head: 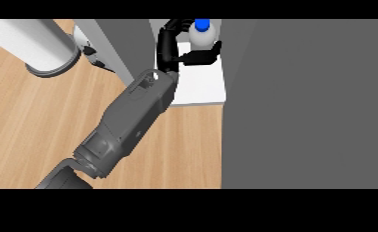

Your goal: Pick up the bottled water, place it into the cabinet and close the cabinet

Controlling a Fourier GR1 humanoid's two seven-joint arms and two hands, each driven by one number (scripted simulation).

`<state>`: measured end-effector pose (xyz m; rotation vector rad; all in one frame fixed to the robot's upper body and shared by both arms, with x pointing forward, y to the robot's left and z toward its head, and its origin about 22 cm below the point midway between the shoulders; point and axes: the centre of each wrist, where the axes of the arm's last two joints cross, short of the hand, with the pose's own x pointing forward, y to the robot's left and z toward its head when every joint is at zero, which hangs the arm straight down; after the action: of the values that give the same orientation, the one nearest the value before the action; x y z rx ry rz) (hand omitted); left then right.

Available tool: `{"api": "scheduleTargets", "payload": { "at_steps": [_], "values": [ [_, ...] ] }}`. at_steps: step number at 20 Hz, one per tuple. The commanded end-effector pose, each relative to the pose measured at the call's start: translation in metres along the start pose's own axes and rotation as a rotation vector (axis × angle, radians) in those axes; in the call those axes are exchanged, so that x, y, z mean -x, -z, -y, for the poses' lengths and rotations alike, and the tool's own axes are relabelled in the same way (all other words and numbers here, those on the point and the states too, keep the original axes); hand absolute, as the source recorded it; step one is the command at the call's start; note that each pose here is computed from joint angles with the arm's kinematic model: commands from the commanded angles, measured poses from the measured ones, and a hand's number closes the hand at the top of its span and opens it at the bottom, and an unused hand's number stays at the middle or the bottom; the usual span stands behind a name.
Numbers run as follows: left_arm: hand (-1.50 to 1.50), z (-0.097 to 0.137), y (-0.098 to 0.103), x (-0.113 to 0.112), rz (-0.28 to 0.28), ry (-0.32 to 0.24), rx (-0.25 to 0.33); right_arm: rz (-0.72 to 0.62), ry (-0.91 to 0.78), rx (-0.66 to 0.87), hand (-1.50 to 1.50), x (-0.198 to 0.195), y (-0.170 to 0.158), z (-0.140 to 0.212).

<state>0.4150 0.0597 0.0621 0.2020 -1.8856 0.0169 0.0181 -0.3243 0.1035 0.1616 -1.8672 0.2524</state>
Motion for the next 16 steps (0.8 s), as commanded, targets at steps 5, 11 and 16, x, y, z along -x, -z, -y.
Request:
{"api": "scheduleTargets", "payload": {
  "at_steps": [5,11,16],
  "values": [
    [-1.5,0.0,0.025,-0.009,-0.012,0.145,0.024,0.09,0.029,-0.008,-1.5,-0.018,0.016,-0.01],
    [-1.5,-0.003,0.025,-0.005,-0.051,0.069,0.005,0.074,0.012,-0.013,-1.5,-0.018,0.018,-0.009],
    [-1.5,0.005,0.031,-0.022,0.036,-0.006,0.038,0.08,0.003,-0.008,-1.5,-0.011,0.026,-0.004]
  ]
}}
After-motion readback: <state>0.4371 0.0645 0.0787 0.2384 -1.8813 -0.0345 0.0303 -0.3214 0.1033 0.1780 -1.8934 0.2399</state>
